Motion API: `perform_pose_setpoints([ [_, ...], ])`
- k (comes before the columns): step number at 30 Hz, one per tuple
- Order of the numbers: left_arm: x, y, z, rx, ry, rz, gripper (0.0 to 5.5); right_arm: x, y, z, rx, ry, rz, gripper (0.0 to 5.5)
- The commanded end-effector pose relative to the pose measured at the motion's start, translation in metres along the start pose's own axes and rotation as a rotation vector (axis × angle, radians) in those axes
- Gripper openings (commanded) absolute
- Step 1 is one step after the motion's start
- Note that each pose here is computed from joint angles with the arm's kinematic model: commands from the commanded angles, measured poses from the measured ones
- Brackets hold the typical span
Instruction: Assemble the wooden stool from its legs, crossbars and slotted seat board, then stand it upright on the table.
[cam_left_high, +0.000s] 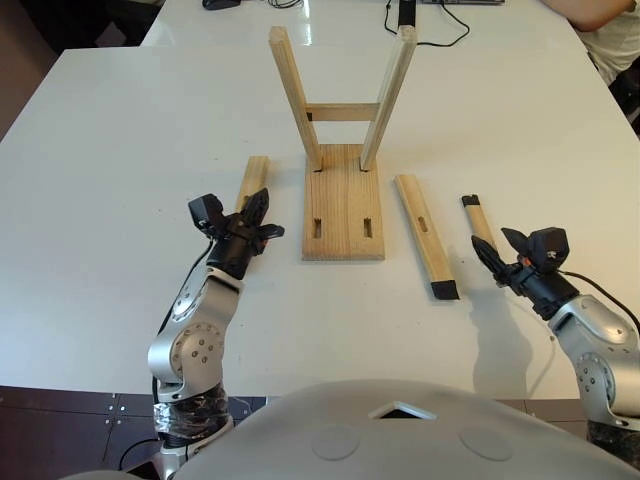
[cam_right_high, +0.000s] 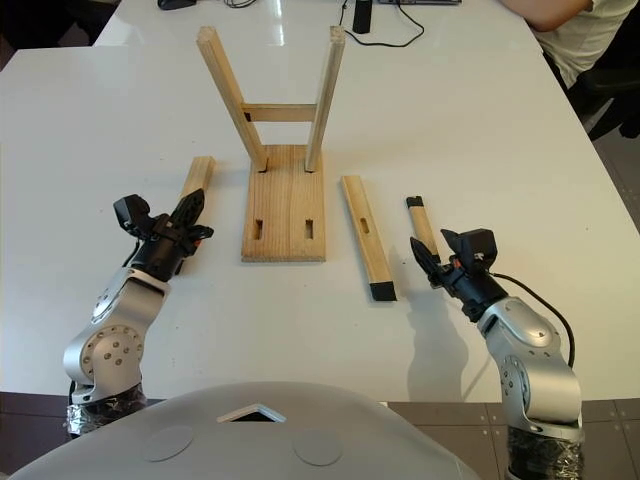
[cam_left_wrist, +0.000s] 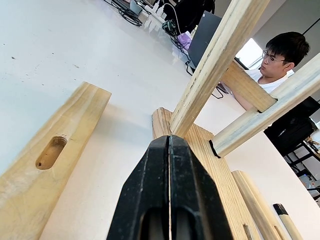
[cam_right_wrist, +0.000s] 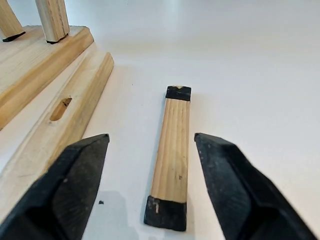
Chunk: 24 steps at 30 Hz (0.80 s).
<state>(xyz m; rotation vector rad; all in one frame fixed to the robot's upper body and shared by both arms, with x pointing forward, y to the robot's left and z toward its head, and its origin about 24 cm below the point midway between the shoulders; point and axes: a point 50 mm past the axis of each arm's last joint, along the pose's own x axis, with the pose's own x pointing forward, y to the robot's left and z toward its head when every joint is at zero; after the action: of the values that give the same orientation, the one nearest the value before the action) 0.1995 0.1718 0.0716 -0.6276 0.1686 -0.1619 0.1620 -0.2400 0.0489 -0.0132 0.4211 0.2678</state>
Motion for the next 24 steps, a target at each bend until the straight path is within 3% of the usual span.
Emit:
perform_pose_setpoints([
  [1, 0.001, 0.002, -0.004, -0.009, 0.002, 0.017, 0.0, 0.004, 0.0, -0.013, -0.029, 0.113, -0.012, 3.69],
  [8, 0.002, 0.002, -0.006, -0.009, 0.004, 0.018, 0.0, -0.001, -0.007, -0.043, 0.053, 0.252, -0.074, 3.48],
  [24, 0.009, 0.001, 0.035, 0.046, -0.112, -0.008, 0.0, -0.002, 0.008, -0.051, 0.025, 0.134, -0.192, 1.3],
])
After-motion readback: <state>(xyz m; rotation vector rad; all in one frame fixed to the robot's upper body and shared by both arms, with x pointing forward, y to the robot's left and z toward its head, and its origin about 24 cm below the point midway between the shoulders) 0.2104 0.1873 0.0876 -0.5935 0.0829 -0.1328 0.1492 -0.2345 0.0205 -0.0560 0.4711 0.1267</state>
